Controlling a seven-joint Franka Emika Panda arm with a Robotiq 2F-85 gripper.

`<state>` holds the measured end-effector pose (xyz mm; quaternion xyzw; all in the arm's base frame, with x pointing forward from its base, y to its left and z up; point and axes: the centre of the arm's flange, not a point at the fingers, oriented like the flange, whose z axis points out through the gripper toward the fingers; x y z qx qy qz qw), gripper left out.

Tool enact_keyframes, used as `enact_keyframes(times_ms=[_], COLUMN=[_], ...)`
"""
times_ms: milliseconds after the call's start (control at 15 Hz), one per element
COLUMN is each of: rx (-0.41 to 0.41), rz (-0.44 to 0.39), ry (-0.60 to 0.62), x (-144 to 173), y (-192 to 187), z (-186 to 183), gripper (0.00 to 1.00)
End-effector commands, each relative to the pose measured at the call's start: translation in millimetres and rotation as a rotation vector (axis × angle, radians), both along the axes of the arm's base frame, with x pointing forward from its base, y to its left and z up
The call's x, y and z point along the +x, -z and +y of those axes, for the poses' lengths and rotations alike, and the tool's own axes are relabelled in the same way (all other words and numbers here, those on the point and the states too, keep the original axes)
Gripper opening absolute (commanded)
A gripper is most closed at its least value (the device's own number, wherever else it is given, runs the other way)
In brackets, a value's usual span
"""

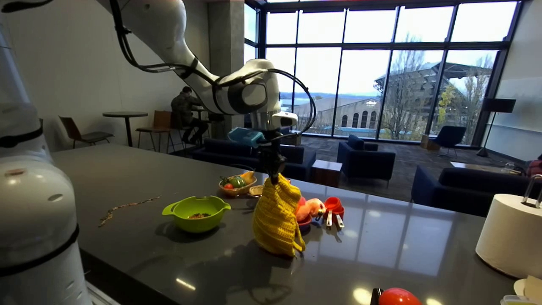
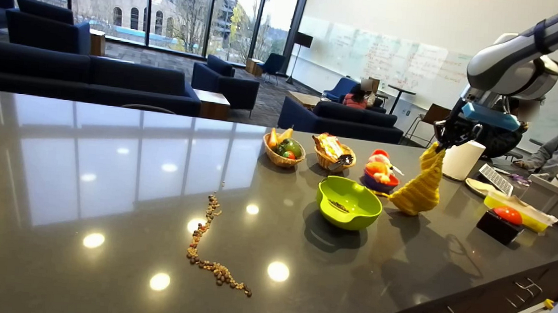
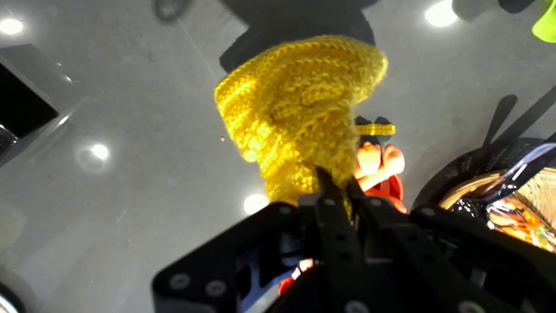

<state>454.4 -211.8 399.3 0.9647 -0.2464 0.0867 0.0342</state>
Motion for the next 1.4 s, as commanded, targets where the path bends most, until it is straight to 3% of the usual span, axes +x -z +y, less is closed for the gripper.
enact_keyframes(times_ms=[0, 267, 467, 733, 1333], rx=[-0.026, -0.044, -0.006, 0.026, 0.059], rz=[-0.077, -0.137, -0.136, -0.070, 0.093], ry=[0.061, 0.136, 0.152, 0.072, -0.173], x=[-16.6, -22.4, -25.3, -25.4, -38.9], y=[-33.2, -57.5, -68.7, -71.3, -69.8], z=[6.5, 2.3, 2.7, 10.5, 66.2], gripper=[0.01, 0.01, 0.01, 0.01, 0.01])
